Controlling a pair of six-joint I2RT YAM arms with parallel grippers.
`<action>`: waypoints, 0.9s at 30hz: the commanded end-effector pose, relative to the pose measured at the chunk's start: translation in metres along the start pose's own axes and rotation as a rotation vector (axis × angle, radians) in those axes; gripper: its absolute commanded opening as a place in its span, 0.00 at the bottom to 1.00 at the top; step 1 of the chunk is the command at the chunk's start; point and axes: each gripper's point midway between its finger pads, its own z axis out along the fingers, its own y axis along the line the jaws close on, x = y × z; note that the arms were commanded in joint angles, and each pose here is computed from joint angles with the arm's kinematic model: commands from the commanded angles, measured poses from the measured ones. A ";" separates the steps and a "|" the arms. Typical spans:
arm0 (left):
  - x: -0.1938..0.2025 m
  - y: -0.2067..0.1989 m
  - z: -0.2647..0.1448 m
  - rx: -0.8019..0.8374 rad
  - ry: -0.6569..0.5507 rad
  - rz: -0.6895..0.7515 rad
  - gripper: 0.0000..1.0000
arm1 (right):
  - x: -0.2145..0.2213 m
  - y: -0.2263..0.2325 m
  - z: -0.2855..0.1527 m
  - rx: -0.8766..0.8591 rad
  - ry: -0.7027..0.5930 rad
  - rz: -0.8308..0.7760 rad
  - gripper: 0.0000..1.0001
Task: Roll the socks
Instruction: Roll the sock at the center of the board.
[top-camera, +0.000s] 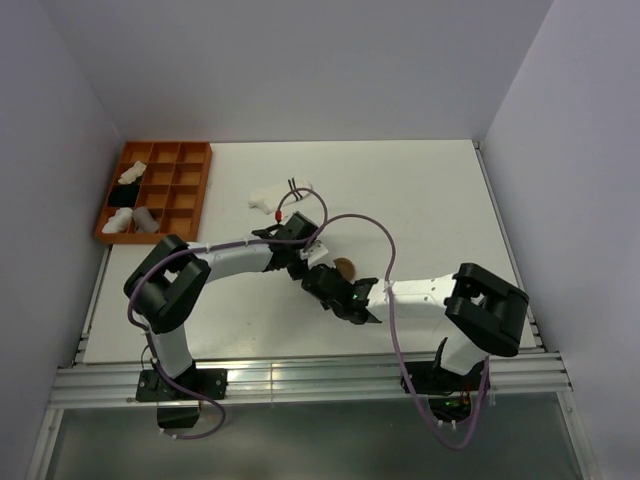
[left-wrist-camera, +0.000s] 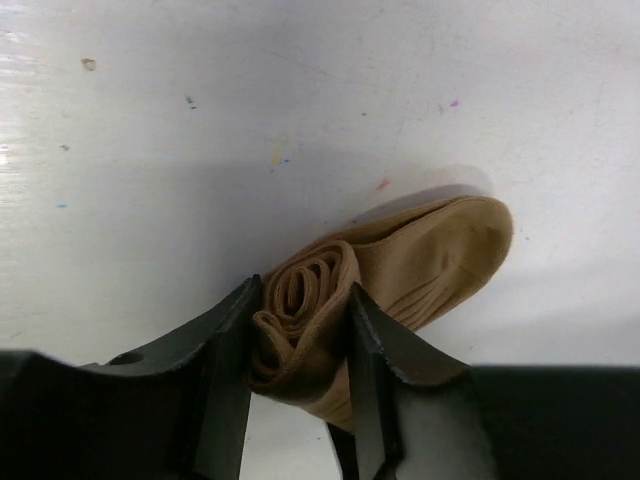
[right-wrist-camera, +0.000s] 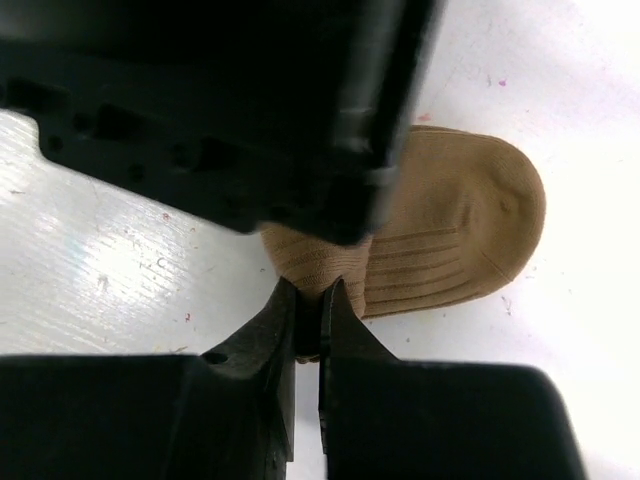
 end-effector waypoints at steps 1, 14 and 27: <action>0.010 0.026 -0.004 -0.085 -0.004 0.020 0.44 | 0.022 0.002 0.001 -0.094 0.075 0.083 0.00; -0.020 0.018 -0.039 0.020 -0.141 -0.117 0.83 | 0.024 -0.004 0.001 -0.530 0.163 0.473 0.00; -0.020 -0.004 -0.049 0.185 -0.161 -0.101 0.87 | 0.035 -0.007 0.013 -0.796 0.304 0.787 0.00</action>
